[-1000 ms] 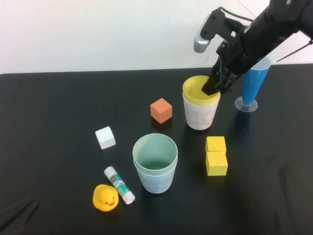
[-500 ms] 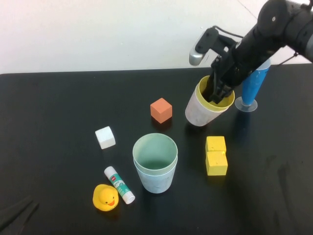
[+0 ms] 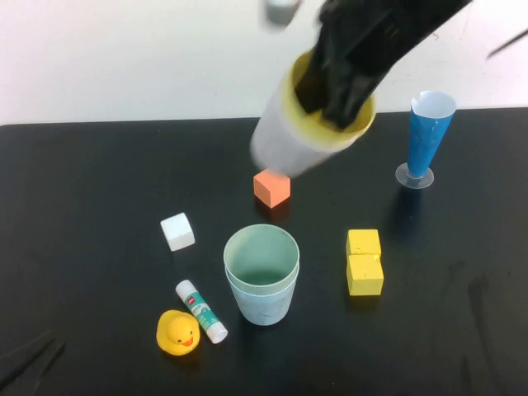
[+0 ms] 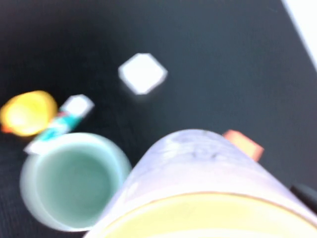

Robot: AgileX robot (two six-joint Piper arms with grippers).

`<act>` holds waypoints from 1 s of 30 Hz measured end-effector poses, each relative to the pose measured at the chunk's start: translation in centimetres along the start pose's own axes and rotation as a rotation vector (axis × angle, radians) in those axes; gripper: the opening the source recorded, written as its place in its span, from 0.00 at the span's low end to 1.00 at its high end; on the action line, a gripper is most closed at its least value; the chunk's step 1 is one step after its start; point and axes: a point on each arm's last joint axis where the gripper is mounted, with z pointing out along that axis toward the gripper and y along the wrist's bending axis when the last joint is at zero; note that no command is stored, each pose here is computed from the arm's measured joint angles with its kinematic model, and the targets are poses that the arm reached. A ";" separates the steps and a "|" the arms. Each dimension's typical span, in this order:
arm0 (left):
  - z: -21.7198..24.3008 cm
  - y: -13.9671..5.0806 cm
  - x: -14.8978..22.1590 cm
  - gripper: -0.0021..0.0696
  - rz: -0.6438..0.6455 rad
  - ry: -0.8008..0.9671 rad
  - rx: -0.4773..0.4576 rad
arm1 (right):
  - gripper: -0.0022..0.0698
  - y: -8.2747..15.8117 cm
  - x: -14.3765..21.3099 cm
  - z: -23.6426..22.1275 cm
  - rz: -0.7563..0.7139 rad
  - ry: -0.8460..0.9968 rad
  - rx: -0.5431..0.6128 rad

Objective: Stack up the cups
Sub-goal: Place the pink cup on the green cup

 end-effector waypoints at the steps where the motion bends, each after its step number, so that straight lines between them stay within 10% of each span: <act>1: 0.0 0.0 0.0 0.03 0.000 0.000 0.000 | 0.14 1.1 -0.5 0.3 -0.020 0.013 -0.010; 22: 0.0 0.0 0.0 0.03 -0.025 0.004 0.000 | 0.15 4.0 1.0 10.4 0.006 0.240 -0.161; 30: 0.0 0.0 0.0 0.03 -0.025 0.004 0.000 | 0.59 3.9 1.1 11.1 0.065 0.253 -0.162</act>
